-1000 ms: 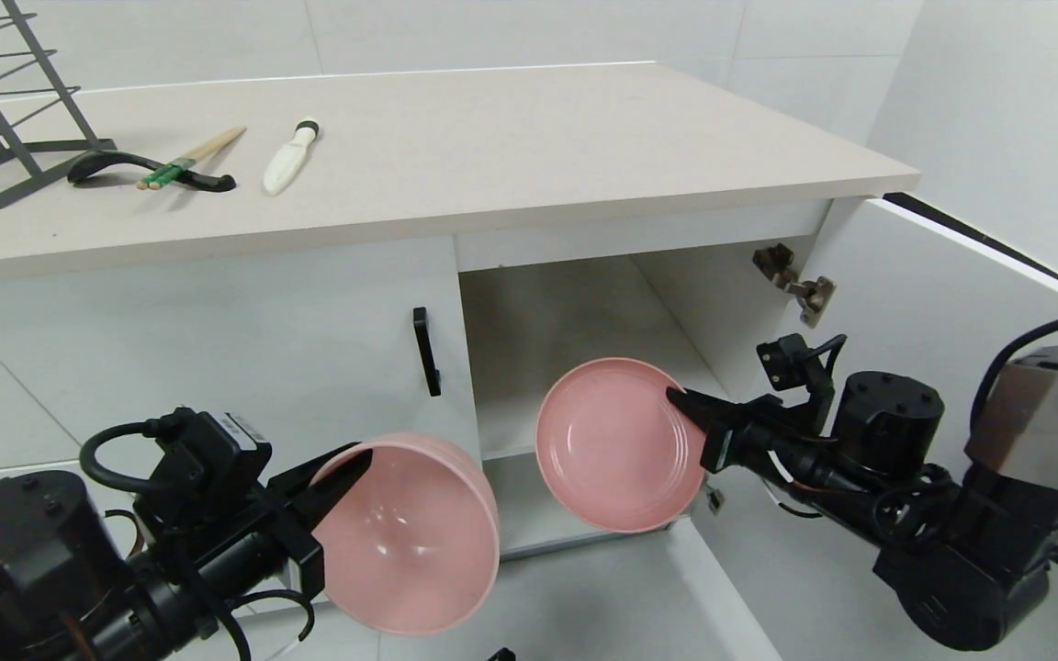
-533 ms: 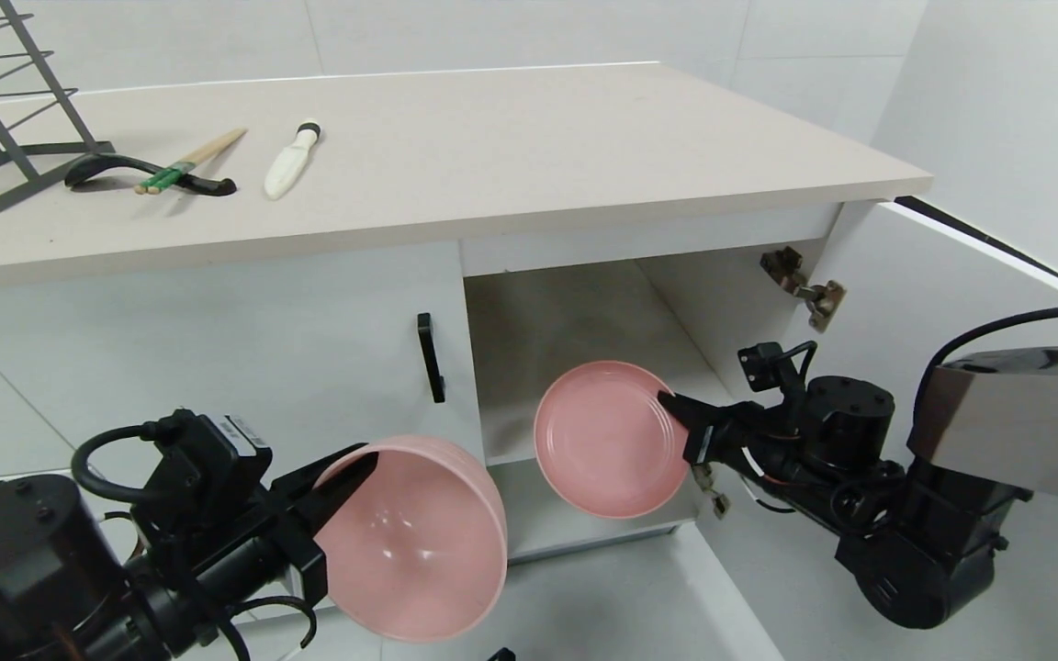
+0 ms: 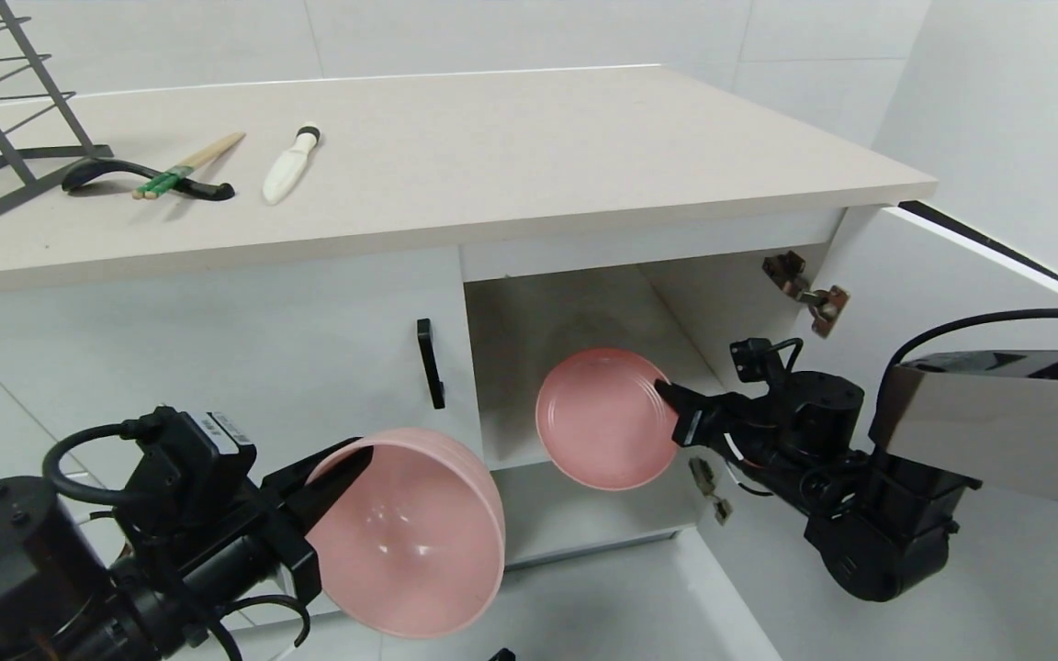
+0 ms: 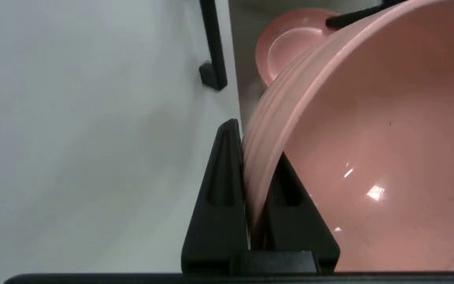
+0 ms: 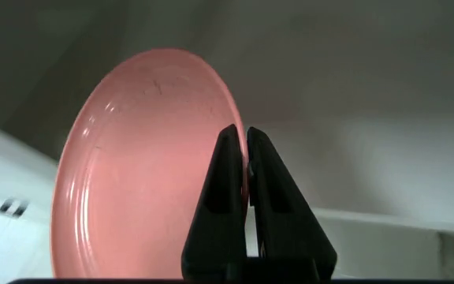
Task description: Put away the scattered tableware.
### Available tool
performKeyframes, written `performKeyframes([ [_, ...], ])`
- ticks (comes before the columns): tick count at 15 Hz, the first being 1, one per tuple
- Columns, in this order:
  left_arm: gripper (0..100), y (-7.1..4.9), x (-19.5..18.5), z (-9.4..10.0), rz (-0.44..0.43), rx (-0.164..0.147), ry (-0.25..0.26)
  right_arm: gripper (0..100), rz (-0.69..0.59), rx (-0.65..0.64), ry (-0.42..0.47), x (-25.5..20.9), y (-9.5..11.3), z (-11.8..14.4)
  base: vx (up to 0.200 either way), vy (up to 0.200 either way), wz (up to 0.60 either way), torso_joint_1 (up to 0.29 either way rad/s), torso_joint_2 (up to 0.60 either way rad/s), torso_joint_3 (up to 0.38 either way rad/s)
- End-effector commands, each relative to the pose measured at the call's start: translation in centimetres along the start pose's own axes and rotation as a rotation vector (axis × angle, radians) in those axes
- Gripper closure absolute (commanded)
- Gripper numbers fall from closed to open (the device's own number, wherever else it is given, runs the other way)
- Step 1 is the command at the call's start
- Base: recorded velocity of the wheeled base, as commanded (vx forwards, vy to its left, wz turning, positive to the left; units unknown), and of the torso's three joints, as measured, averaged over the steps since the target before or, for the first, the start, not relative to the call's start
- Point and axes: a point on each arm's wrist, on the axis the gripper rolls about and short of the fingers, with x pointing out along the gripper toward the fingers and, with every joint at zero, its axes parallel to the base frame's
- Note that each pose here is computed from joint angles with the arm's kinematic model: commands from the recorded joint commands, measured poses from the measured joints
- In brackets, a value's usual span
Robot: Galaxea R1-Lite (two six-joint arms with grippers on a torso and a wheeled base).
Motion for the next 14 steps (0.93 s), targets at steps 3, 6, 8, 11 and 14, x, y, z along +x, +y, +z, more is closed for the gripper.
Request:
performKeyframes([
  [3,100,-0.05,-0.11,0.15,-0.003,0.005,-0.008,100,-0.003,0.001,0.009,0.18,-0.12,-0.43,0.0,0.0,0.0,0.0,0.0,0.0],
  [6,100,-0.06,-0.15,0.15,-0.003,0.001,-0.008,100,-0.002,0.001,0.006,0.38,-0.17,-0.48,0.067,0.0,0.0,0.001,0.0,-0.001],
  [8,100,-0.06,-0.15,0.16,-0.004,-0.005,-0.009,100,-0.014,0.002,0.007,0.54,-0.32,-0.73,0.2,0.0,0.0,-0.005,0.01,0.007],
  [11,100,-0.22,-0.13,0.24,-0.014,0.005,-0.014,100,-0.022,0.002,0.008,0.48,-0.34,-0.78,0.0,0.0,0.0,0.0,0.0,0.0],
  [14,100,-0.41,-0.18,0.31,-0.024,0.005,-0.018,100,-0.021,0.002,0.005,0.54,-0.33,-0.73,0.0,0.0,0.0,0.0,0.0,0.0],
])
